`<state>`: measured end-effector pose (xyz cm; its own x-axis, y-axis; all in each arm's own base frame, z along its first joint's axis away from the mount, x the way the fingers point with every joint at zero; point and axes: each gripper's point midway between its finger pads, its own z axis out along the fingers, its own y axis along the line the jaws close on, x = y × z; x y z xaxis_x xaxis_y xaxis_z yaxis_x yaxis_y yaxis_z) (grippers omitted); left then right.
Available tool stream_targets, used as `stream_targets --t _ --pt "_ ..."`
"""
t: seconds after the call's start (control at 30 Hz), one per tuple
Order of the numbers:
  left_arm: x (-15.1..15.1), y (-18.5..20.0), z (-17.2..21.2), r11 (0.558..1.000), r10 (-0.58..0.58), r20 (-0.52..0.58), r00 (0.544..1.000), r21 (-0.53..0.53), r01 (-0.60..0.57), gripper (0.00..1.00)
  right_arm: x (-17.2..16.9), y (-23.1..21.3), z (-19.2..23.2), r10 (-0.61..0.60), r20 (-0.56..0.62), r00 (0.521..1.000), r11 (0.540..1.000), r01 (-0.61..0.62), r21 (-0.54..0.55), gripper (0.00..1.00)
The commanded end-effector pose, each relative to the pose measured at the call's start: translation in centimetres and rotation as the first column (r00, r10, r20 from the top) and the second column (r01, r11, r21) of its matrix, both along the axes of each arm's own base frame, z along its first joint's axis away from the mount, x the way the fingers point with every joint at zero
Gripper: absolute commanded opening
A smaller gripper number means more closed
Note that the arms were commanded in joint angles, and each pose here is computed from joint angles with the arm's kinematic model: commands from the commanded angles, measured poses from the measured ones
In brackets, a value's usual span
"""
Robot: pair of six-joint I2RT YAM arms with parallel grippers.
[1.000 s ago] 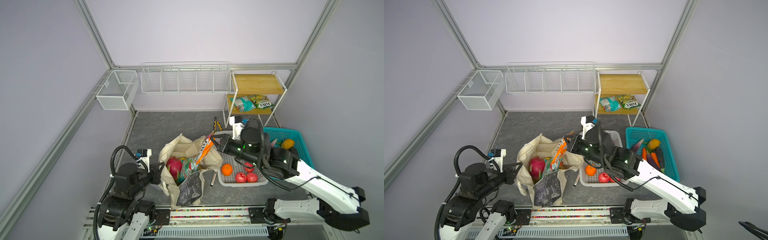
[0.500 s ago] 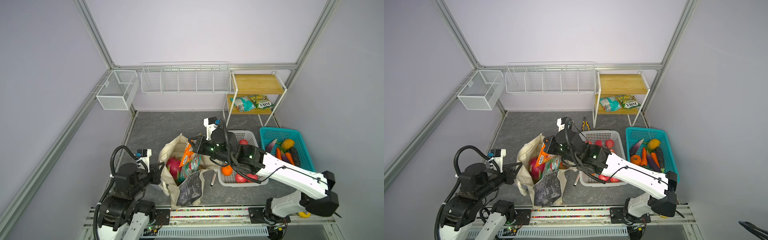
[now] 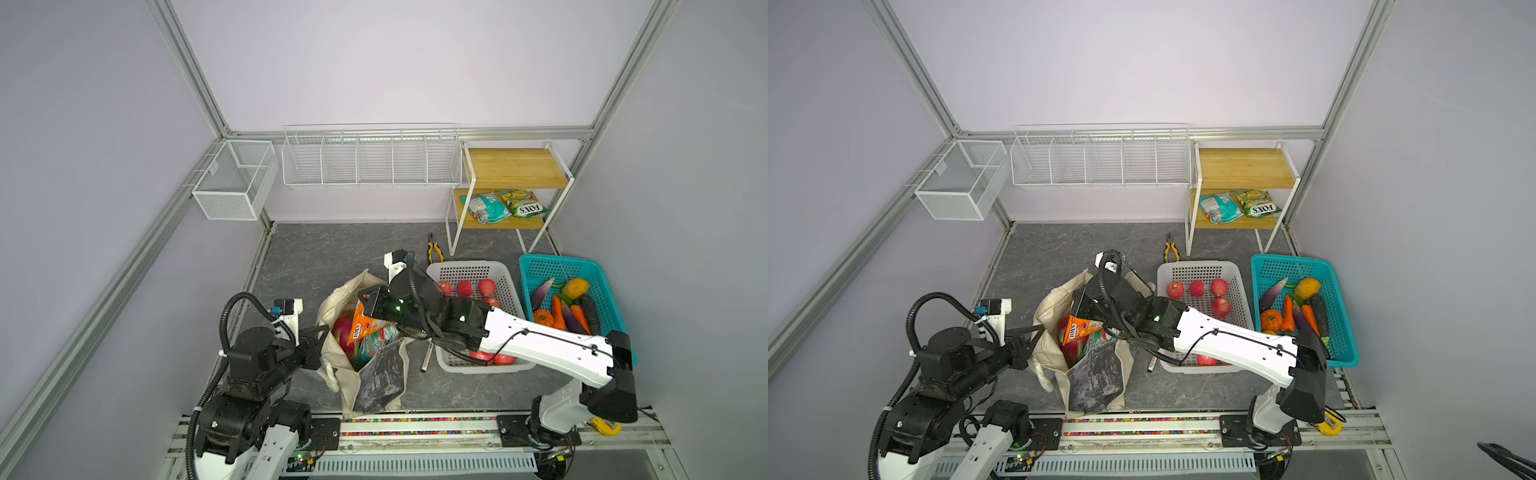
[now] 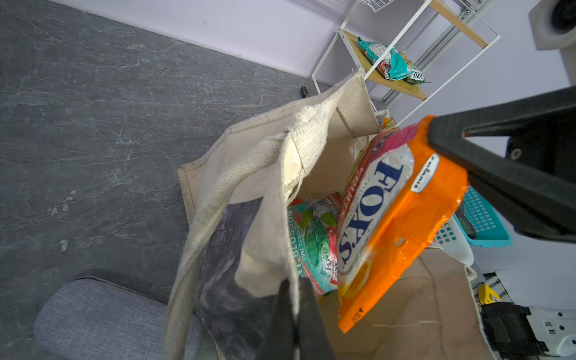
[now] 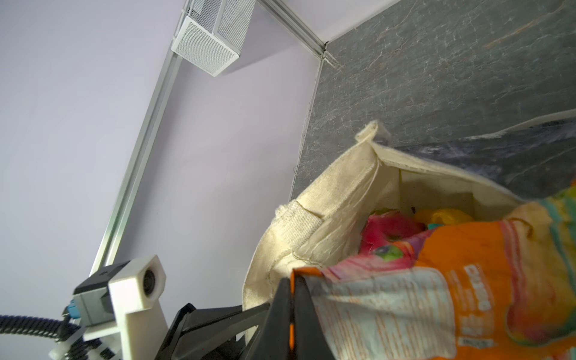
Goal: Place the food into the grocery bag and tie it
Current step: 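Carry the orange Fox's bag with the right gripper over the tote bag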
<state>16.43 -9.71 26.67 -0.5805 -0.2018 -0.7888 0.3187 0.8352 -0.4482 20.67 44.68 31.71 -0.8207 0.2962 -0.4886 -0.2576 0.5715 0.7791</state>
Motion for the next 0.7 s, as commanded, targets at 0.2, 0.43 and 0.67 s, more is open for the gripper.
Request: stream_targets --t 0.2,0.43,0.67 --pt "-0.3 -0.1 0.9 1.0 -0.008 0.034 0.999 -0.011 0.008 0.0 -2.6 2.0 -1.3 0.051 -0.027 0.998 0.999 -0.051 0.005 0.07" --pt "-0.3 0.1 0.9 1.0 0.002 0.036 0.999 -0.009 -0.001 0.0 -4.6 1.3 -1.4 0.024 0.004 1.0 1.0 -0.024 -0.012 0.07" --pt "-0.2 0.1 0.9 1.0 0.003 0.037 0.999 -0.008 -0.003 0.0 -4.6 0.8 -2.5 0.006 0.017 1.0 0.999 -0.005 -0.051 0.07"
